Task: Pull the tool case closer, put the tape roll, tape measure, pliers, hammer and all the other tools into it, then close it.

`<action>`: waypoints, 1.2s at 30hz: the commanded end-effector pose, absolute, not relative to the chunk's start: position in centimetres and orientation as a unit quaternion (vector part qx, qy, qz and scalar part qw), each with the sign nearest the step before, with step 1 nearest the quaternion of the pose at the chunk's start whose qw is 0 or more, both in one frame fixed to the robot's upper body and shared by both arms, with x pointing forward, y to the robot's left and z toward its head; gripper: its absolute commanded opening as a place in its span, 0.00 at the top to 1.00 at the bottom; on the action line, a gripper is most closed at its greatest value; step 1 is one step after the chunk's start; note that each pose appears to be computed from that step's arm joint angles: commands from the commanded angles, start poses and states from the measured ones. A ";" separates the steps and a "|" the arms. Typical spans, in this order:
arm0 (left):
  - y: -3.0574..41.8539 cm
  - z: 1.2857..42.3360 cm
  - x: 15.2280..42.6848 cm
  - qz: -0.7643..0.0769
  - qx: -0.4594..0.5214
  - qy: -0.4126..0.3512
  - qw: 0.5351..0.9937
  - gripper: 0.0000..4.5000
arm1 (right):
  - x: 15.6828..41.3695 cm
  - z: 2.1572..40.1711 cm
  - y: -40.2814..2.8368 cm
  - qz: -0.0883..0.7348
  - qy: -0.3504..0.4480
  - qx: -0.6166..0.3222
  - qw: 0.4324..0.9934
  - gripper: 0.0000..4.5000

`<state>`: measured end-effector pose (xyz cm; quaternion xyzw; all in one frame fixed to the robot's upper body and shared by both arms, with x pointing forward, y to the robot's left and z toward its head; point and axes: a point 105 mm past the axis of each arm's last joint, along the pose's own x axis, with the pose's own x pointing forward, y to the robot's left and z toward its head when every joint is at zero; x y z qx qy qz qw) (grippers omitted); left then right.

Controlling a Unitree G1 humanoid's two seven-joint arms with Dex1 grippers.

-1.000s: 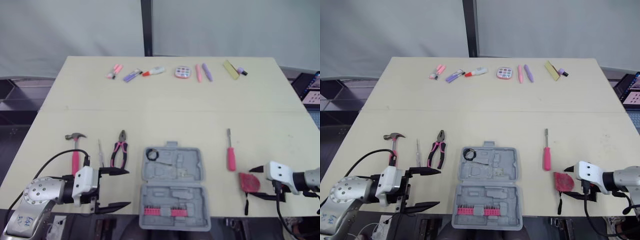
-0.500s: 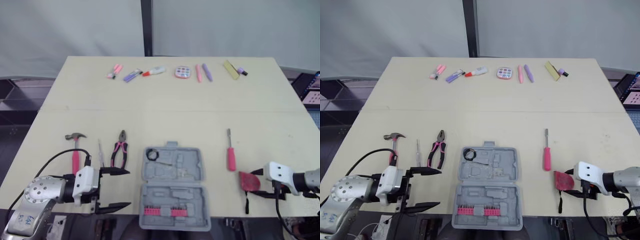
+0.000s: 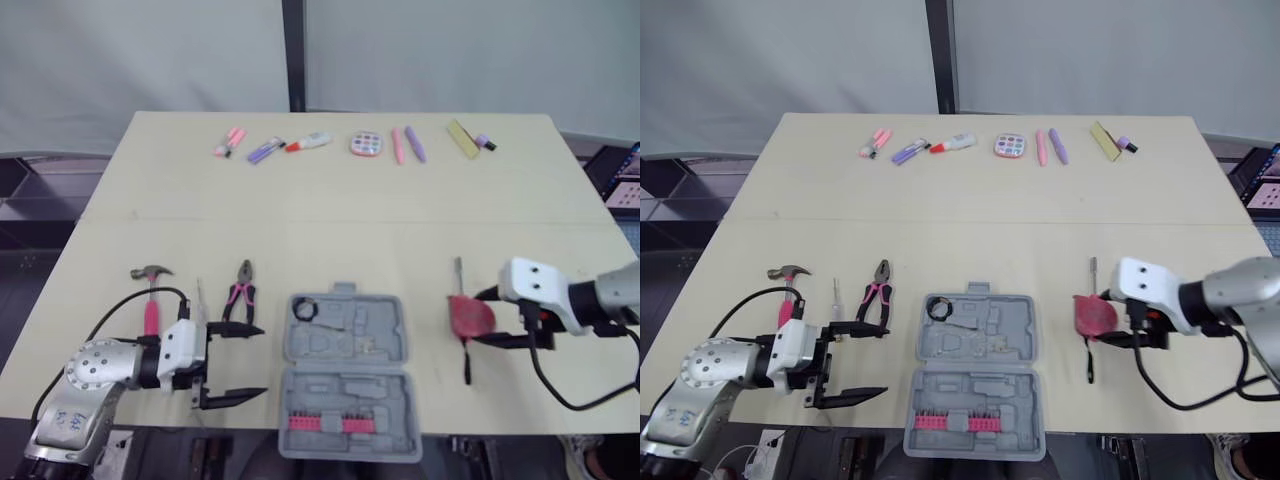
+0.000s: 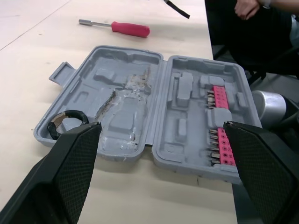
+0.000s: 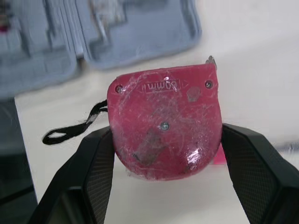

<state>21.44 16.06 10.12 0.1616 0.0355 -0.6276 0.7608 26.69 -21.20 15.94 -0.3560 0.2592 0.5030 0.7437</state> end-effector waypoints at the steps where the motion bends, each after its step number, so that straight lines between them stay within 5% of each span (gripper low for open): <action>1: 15.7 10.5 21.7 -0.622 0.172 0.021 0.763 0.00 | 27.3 16.2 -19.7 0.489 0.278 -0.369 0.740 0.34; 19: 15.7 9.1 22.4 -0.592 0.164 0.015 0.789 0.00 | 29.2 13.8 -10.8 0.483 0.332 -0.422 0.692 0.34; 36: 16.4 7.7 21.9 -0.583 0.165 0.016 0.795 0.00 | 31.3 12.4 -10.1 0.451 0.342 -0.473 0.675 0.34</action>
